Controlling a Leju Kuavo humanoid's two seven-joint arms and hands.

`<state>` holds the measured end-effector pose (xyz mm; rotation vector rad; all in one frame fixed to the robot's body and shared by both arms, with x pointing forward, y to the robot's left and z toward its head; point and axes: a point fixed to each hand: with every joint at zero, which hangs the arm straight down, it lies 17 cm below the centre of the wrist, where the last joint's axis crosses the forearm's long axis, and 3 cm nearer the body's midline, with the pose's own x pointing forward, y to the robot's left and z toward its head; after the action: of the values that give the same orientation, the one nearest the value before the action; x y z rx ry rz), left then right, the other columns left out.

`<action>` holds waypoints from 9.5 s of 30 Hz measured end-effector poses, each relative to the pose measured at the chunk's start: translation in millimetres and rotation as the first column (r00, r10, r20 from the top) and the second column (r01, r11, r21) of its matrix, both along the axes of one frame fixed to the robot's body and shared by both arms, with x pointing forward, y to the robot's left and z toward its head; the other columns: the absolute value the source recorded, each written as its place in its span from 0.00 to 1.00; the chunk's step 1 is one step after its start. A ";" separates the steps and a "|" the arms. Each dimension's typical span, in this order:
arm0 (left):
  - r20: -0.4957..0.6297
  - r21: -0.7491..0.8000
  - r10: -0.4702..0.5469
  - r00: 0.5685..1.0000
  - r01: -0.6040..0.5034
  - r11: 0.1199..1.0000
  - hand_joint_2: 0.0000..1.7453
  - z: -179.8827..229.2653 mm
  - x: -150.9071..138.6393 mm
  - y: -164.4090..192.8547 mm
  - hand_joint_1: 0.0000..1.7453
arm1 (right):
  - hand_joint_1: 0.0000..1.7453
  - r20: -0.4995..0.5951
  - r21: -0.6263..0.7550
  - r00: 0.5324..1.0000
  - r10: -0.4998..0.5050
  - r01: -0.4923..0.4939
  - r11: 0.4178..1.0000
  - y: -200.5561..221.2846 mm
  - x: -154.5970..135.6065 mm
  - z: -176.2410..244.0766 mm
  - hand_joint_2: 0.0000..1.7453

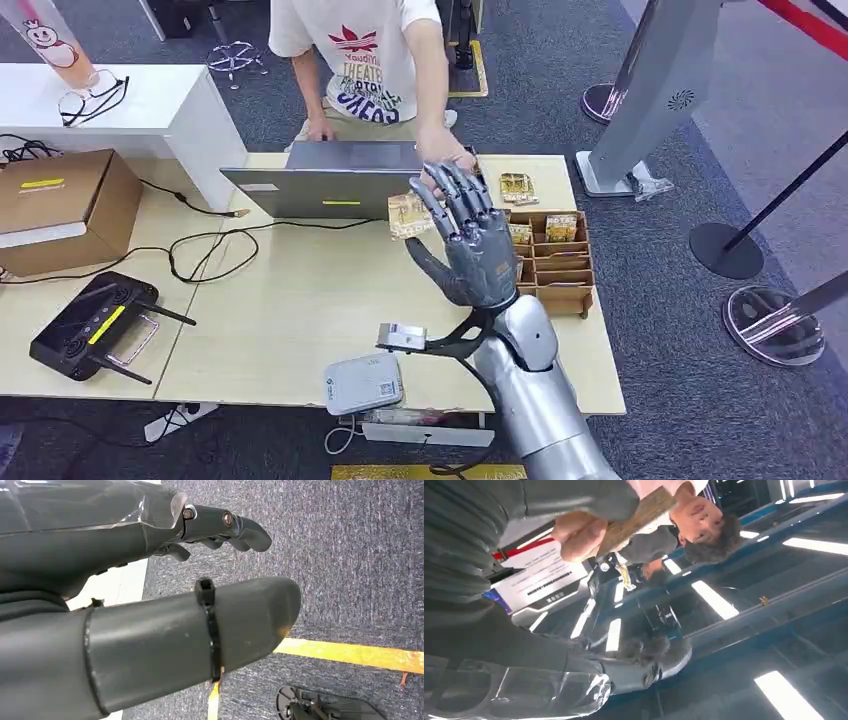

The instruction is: Pass the card to the sensor for recognition and then transmit it.

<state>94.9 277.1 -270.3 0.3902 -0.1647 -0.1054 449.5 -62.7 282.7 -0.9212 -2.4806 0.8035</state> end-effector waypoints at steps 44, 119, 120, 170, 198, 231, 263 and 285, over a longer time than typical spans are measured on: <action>-0.001 -0.014 -0.002 1.000 0.002 1.000 0.00 -1.3 -3.9 -1.8 0.00 | 1.00 -0.364 0.567 0.799 0.479 -0.218 0.794 7.1 25.4 -15.6 1.00; 0.020 -0.032 -0.034 0.999 0.034 0.999 0.00 0.5 12.7 -5.1 0.00 | 1.00 -0.748 0.647 -0.020 0.663 -0.240 0.723 100.3 -33.3 -204.6 1.00; 0.020 -0.031 -0.033 0.999 0.034 0.999 0.00 0.5 12.9 -5.0 0.00 | 1.00 -0.749 0.646 -0.018 0.662 -0.238 0.725 100.1 -32.9 -204.8 1.00; 0.015 -0.041 -0.015 1.000 0.015 0.999 0.00 -0.4 11.5 -2.6 0.00 | 1.00 -0.793 0.602 -0.001 0.609 -0.147 0.785 69.2 -4.1 -222.1 1.00; -0.013 -0.025 -0.001 1.000 0.001 1.000 0.00 -2.5 0.3 10.4 0.00 | 1.00 -0.823 0.568 -0.053 0.565 -0.107 0.816 62.2 -15.6 -252.3 1.00; -0.028 -0.022 -0.023 0.999 0.022 1.000 0.00 -3.4 -2.1 17.5 0.00 | 1.00 -0.872 0.484 -0.116 0.477 -0.044 0.874 44.1 -18.5 -289.0 1.00; -0.021 -0.032 -0.056 0.998 0.056 0.998 0.00 -2.7 5.8 14.3 0.00 | 1.00 -0.966 0.250 -0.121 0.227 -0.230 0.941 46.4 -35.0 -313.5 1.00; -0.014 -0.032 -0.048 0.999 0.047 0.998 0.00 -2.4 7.4 14.6 0.00 | 1.00 -0.991 0.118 -0.096 0.090 -0.333 0.936 43.0 -36.3 -319.0 1.00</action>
<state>102.3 291.8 -272.7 0.3539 -0.1613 -0.1520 413.2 -19.6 -36.3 0.2513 -1.0748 1.1870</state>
